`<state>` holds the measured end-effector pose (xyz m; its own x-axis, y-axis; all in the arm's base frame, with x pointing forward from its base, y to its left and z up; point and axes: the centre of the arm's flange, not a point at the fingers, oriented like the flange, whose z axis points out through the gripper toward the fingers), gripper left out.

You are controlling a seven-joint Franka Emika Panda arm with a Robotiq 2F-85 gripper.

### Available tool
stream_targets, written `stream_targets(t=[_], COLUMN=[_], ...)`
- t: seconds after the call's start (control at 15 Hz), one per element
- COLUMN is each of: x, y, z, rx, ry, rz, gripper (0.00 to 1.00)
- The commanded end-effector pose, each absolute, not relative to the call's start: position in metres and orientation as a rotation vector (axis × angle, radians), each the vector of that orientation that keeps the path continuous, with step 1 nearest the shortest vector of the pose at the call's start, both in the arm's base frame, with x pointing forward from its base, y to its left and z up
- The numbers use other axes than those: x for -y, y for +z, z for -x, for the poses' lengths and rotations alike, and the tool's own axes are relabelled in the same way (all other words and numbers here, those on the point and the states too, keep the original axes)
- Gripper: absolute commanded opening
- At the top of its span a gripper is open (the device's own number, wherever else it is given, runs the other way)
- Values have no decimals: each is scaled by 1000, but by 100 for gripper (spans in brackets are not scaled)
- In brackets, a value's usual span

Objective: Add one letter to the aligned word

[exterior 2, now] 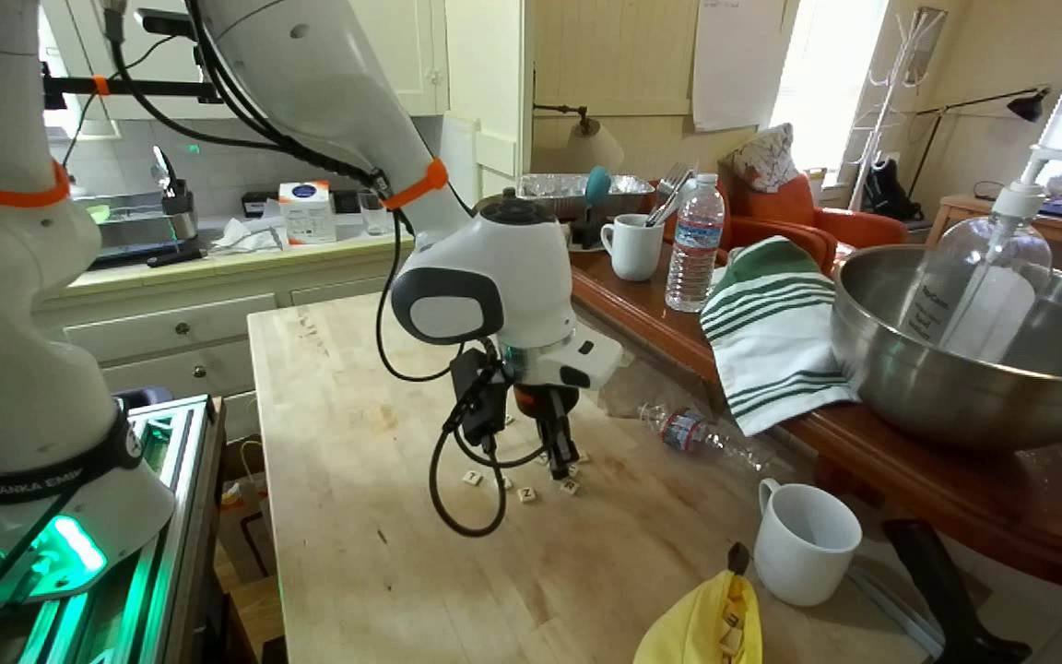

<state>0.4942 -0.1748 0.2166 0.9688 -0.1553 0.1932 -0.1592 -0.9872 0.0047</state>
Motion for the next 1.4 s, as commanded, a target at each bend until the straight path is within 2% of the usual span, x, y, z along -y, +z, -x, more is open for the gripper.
stream_targets(t=[0.0,1.33], x=[178,165], y=[202,210], z=[-497,-448], rx=[182,-1224], ry=[308,115], rz=[-3120,-2909], gripper=[0,0])
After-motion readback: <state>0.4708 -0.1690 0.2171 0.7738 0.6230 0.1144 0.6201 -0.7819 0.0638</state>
